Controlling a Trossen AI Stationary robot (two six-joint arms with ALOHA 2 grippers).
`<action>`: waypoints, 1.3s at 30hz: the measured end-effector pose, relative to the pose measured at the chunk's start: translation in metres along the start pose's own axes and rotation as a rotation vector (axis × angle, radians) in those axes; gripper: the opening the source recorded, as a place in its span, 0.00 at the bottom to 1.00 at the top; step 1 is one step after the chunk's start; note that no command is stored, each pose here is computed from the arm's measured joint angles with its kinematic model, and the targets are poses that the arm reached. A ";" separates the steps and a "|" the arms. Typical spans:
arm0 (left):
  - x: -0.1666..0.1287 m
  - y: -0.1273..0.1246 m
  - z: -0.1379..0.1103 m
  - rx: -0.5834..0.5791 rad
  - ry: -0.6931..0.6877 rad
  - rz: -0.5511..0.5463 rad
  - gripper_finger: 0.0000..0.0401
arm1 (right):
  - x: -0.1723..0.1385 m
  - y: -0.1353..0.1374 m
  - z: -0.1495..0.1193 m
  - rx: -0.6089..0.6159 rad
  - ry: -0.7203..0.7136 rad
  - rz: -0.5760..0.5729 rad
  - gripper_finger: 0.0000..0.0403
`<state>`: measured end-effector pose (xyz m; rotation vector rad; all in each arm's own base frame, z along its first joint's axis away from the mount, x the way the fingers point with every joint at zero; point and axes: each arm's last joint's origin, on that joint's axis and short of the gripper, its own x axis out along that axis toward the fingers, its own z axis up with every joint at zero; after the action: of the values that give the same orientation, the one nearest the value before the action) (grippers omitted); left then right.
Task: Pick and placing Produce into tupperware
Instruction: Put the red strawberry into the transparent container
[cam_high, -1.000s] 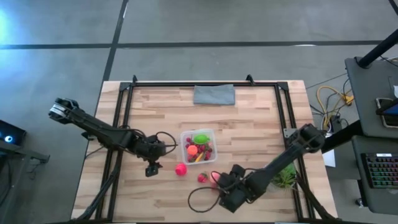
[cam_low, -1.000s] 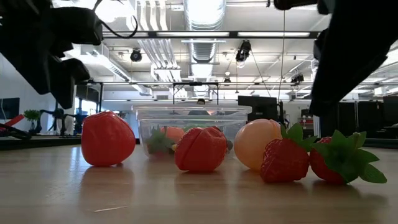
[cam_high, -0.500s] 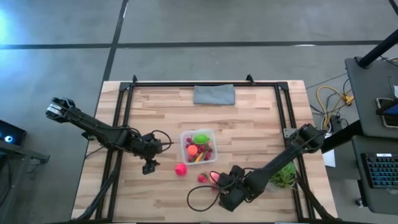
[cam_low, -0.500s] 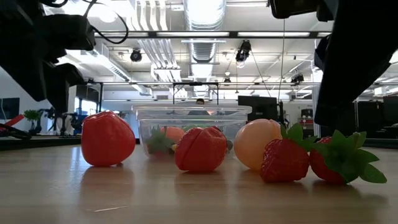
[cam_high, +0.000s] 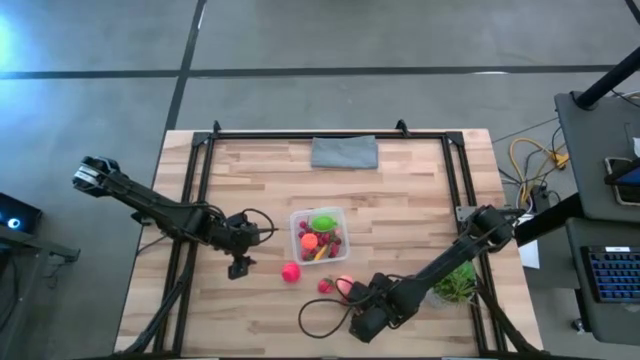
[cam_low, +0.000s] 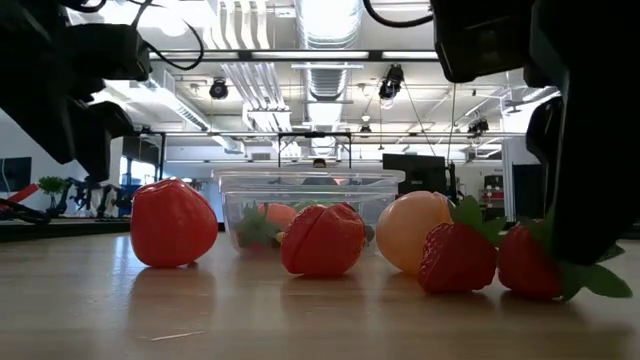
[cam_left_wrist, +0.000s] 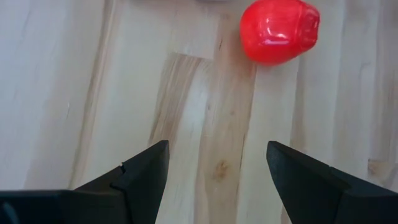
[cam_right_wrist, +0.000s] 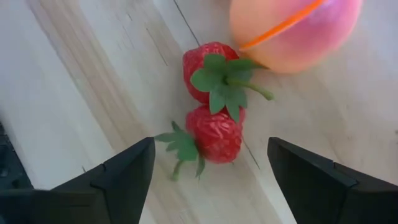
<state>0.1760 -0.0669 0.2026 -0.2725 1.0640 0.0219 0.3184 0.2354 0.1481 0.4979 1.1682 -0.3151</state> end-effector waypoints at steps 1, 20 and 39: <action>0.000 0.000 0.000 0.004 -0.008 0.009 0.64 | 0.000 0.000 0.000 0.001 -0.001 0.001 0.75; 0.000 0.001 0.001 0.015 -0.017 0.017 0.64 | 0.015 -0.003 0.000 -0.043 -0.039 -0.057 0.71; 0.000 0.001 0.001 0.016 -0.024 0.030 0.64 | 0.007 -0.008 -0.001 -0.058 0.000 -0.089 0.44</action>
<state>0.1764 -0.0656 0.2029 -0.2410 1.0443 0.0436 0.3162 0.2291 0.1393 0.3960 1.1987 -0.3571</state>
